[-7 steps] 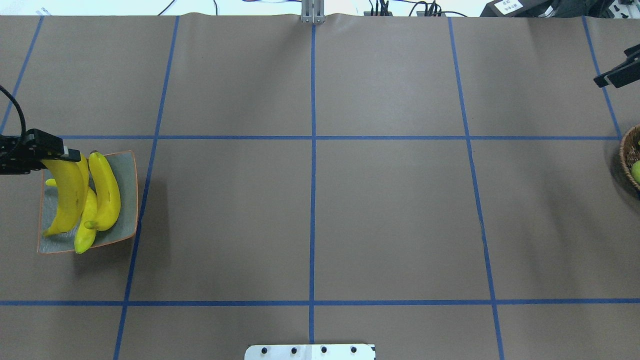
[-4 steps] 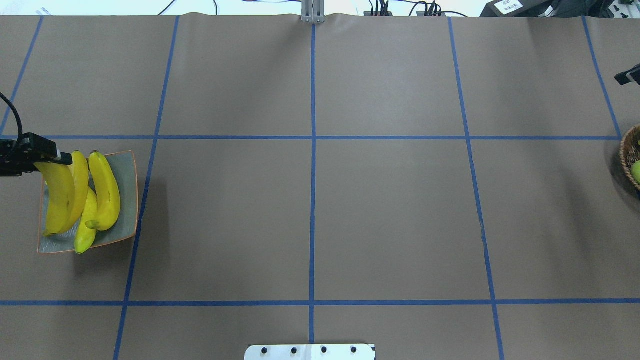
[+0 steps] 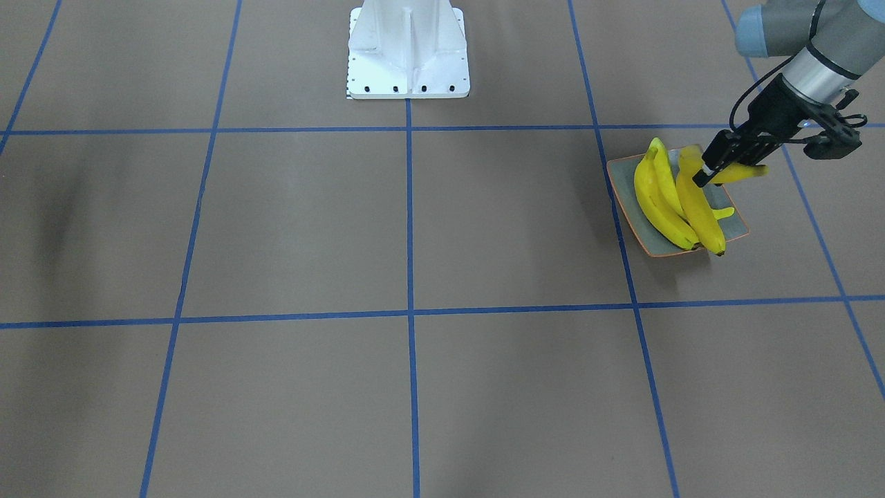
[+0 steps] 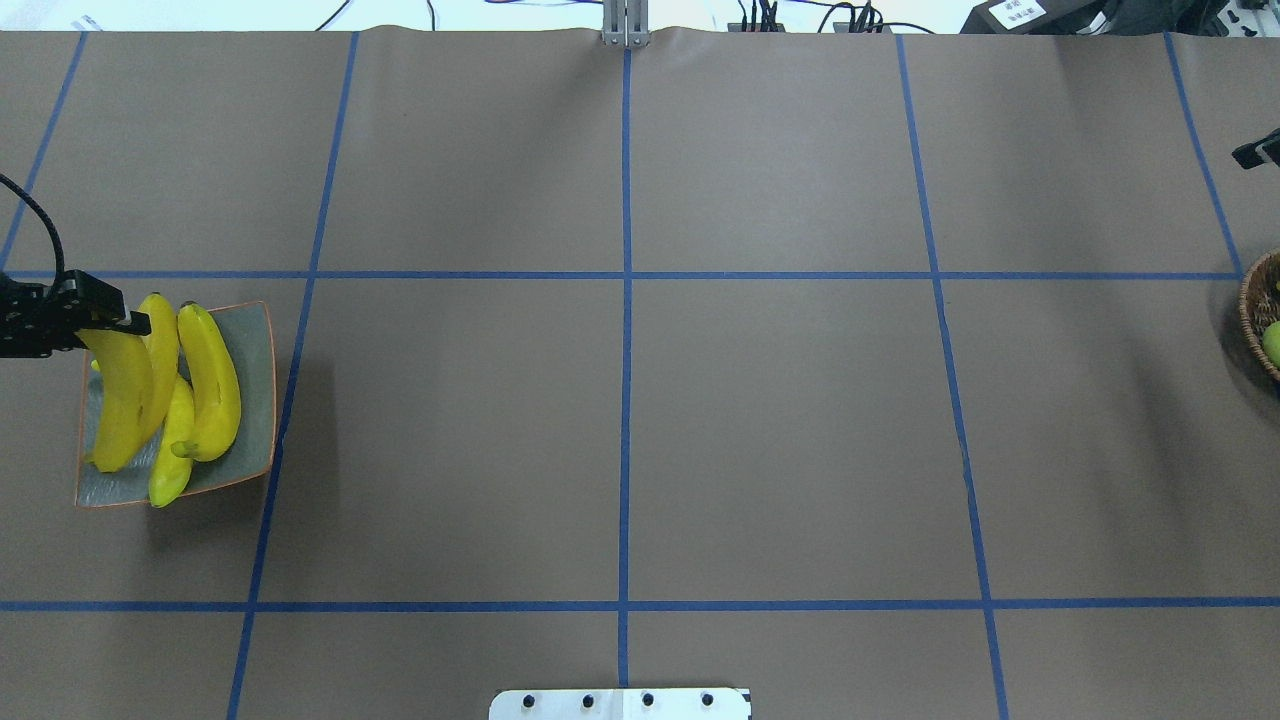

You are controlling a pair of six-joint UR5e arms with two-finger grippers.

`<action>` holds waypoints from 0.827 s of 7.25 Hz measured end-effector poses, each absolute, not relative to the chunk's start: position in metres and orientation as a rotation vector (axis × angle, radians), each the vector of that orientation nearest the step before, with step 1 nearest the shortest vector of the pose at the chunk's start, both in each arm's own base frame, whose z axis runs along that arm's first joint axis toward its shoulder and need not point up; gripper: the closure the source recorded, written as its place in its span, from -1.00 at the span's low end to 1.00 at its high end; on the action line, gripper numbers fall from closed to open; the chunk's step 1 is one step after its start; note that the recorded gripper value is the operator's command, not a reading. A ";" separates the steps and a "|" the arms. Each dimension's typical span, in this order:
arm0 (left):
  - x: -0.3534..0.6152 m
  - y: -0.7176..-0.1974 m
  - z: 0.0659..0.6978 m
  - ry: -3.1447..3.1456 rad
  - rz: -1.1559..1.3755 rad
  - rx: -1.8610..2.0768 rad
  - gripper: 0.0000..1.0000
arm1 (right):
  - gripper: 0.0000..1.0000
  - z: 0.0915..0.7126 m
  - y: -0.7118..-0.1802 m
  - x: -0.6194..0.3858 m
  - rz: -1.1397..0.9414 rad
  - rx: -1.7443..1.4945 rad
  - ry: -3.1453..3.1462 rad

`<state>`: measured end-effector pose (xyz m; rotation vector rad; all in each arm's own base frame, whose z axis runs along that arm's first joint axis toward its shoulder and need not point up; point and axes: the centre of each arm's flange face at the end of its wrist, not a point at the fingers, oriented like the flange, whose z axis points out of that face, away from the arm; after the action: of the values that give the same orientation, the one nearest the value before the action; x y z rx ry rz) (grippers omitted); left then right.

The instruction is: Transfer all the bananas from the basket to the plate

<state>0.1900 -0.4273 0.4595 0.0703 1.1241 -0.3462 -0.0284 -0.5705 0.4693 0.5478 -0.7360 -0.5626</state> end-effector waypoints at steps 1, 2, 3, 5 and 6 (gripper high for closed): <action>0.200 -0.436 0.459 1.120 -0.343 0.080 -0.55 | -1.00 0.470 -0.572 -0.029 -0.561 0.546 -0.736; 0.211 -0.441 0.459 1.114 -0.335 0.089 -0.57 | -1.00 0.470 -0.572 -0.029 -0.561 0.545 -0.736; 0.218 -0.444 0.460 1.111 -0.330 0.094 -0.59 | -1.00 0.470 -0.573 -0.029 -0.560 0.544 -0.737; 0.222 -0.445 0.460 1.109 -0.319 0.101 -0.69 | -1.00 0.471 -0.574 -0.029 -0.557 0.542 -0.737; 0.222 -0.445 0.460 1.108 -0.316 0.104 -0.86 | -1.00 0.471 -0.574 -0.029 -0.556 0.542 -0.738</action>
<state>0.2223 -0.4454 0.4598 0.1038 1.1083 -0.3155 -0.0290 -0.5743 0.4708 0.5417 -0.7376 -0.5562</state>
